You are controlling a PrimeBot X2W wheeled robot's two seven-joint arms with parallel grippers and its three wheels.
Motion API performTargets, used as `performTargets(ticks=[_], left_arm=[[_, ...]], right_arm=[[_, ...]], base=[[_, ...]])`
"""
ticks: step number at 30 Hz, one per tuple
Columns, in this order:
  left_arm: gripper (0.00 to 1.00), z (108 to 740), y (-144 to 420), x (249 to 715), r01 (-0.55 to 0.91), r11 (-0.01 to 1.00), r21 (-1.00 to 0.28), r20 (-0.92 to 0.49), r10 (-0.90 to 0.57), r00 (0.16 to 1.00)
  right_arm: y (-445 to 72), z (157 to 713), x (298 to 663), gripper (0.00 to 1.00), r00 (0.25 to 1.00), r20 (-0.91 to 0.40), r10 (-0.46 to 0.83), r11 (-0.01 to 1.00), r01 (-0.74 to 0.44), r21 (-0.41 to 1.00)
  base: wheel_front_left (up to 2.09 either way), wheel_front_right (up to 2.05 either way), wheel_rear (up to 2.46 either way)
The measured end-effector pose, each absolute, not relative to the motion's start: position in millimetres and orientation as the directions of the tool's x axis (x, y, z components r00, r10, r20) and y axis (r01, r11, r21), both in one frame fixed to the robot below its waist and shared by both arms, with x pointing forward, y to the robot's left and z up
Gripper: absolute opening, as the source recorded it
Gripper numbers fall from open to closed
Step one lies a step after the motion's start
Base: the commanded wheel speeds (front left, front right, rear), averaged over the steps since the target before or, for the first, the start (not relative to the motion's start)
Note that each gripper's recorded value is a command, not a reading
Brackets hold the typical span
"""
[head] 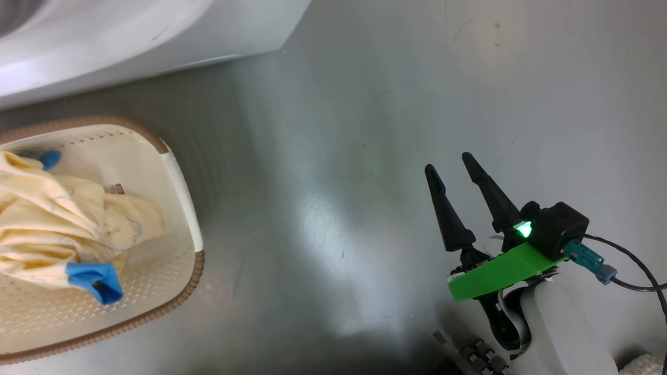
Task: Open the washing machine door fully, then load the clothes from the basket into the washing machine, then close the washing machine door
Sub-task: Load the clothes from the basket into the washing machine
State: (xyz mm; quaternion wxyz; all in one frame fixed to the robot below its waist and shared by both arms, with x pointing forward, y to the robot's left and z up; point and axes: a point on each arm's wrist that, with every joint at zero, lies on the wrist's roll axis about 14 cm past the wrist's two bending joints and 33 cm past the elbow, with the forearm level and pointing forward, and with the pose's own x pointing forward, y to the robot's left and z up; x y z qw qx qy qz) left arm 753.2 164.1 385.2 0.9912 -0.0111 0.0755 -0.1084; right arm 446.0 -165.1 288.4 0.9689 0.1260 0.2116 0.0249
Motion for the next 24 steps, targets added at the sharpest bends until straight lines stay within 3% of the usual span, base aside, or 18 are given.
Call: performTargets(ticks=[24], left_arm=[[1.0, 433.5, 162.0, 701.7, 0.193, 0.977, -0.091, -0.056, -0.198, 0.979]], right_arm=[[-156.4, 334.7, 469.4, 1.0, 0.952, -0.283, 0.12, 0.964, -0.043, 0.263]], base=[[0.0, 0.0, 0.0]])
